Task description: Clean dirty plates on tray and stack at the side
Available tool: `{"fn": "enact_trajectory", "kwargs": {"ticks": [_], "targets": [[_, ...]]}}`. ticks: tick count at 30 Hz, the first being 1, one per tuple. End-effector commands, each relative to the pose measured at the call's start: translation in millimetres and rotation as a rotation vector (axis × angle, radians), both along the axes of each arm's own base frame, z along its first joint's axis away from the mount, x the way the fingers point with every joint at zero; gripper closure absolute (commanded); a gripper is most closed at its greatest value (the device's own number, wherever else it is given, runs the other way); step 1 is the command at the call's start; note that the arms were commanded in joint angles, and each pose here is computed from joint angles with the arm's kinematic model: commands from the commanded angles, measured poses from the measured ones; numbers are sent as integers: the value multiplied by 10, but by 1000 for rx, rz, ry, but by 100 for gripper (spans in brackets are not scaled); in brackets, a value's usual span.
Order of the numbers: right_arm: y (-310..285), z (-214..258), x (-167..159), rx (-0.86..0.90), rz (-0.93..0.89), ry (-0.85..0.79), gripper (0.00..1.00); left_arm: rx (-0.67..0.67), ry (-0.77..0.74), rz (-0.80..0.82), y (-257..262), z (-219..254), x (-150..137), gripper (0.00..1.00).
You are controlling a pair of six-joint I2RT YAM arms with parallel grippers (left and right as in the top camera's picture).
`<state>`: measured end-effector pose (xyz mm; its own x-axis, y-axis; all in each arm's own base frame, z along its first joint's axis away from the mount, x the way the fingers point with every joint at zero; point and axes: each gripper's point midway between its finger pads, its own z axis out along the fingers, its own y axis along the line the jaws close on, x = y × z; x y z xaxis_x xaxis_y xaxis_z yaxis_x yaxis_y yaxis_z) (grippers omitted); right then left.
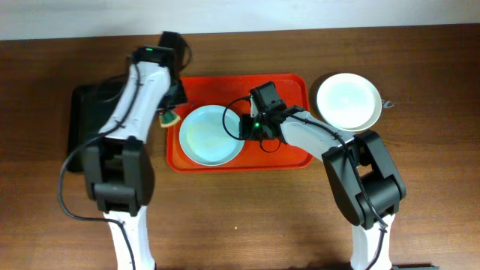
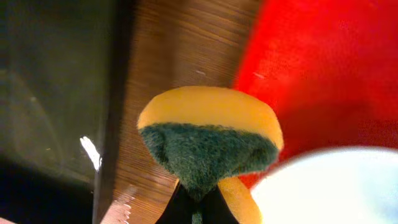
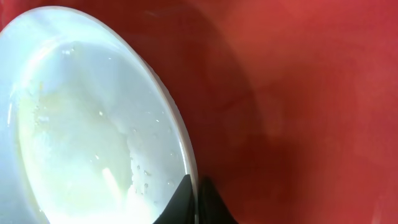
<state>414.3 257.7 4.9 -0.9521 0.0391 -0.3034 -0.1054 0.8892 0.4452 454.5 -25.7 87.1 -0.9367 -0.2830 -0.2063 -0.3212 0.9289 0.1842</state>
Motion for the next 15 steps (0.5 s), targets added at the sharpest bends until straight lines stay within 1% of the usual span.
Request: {"fn": "enact_trajectory", "kwargs": {"ticks": [1, 2, 5, 7, 9, 10, 12, 13, 15], "targets": [[-238, -253, -6, -102, -50, 25, 96, -69, -46, 254, 769, 74, 34, 100], [-233, -248, 4, -99, -50, 21, 96, -95, -49, 340, 1128, 63, -18, 100], [-218, -232, 32, -92, -51, 8, 96, -115, -42, 446, 1573, 10, -157, 100], [-220, -234, 29, -93, -51, 9, 96, -115, -10, 464, 1636, -191, -263, 100], [-234, -249, 0, -100, -50, 23, 96, -104, -18, 465, 1655, -375, -268, 99], [-246, -262, -24, -105, -50, 33, 96, -106, -25, 464, 1650, -450, -263, 88], [-251, -267, -34, -108, -49, 38, 96, -106, -31, 464, 1654, -472, -252, 60], [-251, -267, -35, -108, -49, 38, 96, -106, -38, 464, 1659, -427, -238, 57], [-253, -246, -40, -108, -48, 39, 96, -107, -47, 463, 1658, -167, -232, 57]]}}
